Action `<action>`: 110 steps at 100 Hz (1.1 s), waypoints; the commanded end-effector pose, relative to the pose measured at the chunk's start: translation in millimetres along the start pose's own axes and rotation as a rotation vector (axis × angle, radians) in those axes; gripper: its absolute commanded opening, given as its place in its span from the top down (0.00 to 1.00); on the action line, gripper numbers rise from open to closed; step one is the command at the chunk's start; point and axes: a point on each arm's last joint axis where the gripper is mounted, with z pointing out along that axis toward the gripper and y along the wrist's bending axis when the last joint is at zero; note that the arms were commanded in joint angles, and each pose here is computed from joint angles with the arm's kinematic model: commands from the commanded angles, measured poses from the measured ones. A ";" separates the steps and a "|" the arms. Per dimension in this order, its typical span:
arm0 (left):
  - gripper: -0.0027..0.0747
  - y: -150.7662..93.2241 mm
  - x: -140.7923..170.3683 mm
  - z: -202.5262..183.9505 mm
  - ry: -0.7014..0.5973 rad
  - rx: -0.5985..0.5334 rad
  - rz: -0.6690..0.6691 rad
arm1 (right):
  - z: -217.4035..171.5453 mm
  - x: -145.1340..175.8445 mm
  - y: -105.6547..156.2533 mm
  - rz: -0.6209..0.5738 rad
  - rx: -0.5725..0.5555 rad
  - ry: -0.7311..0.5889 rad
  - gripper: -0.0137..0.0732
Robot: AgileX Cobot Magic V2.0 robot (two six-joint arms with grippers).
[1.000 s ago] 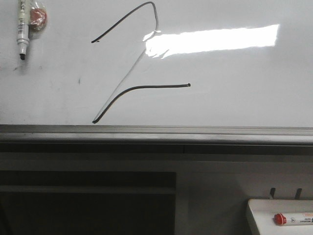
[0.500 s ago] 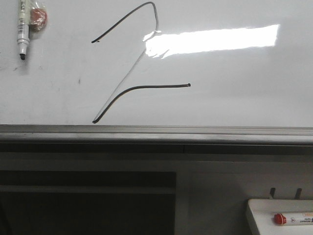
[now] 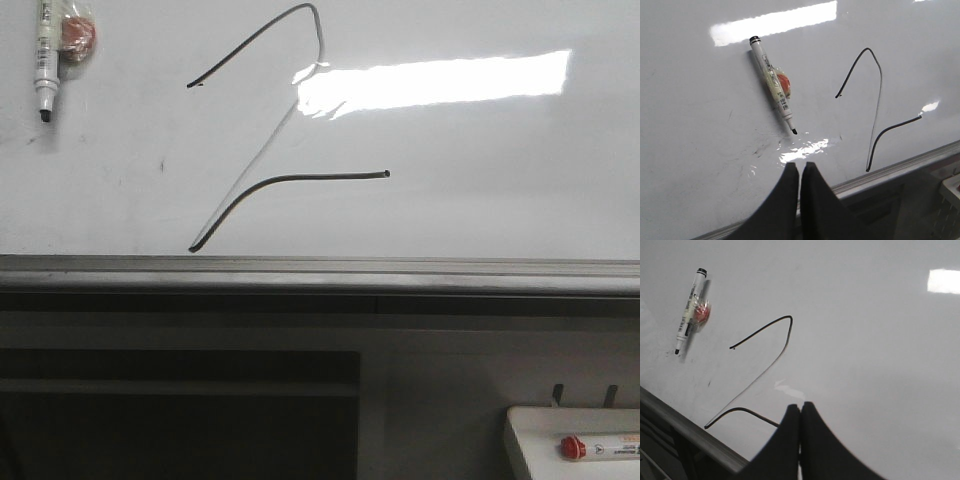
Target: Write number 2 on whiteboard
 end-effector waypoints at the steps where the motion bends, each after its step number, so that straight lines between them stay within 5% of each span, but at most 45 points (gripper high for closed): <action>1: 0.99 1.1 -13.6 -1.5 -0.084 -0.008 -0.022 | -0.4 -10.4 -4.4 -0.005 0.044 -0.048 0.92; 69: 0.99 4.9 2.5 10.2 -0.099 -0.072 -0.010 | -0.4 -10.4 -4.4 -0.005 0.044 -0.048 0.93; 95: 0.99 12.6 32.9 17.7 -0.378 -0.224 -0.002 | -0.4 -10.4 -4.4 -0.005 0.044 -0.048 0.93; 110: 0.99 9.8 58.3 18.6 -0.351 -0.214 -0.026 | -0.4 -10.5 -4.5 -0.005 0.046 -0.049 0.93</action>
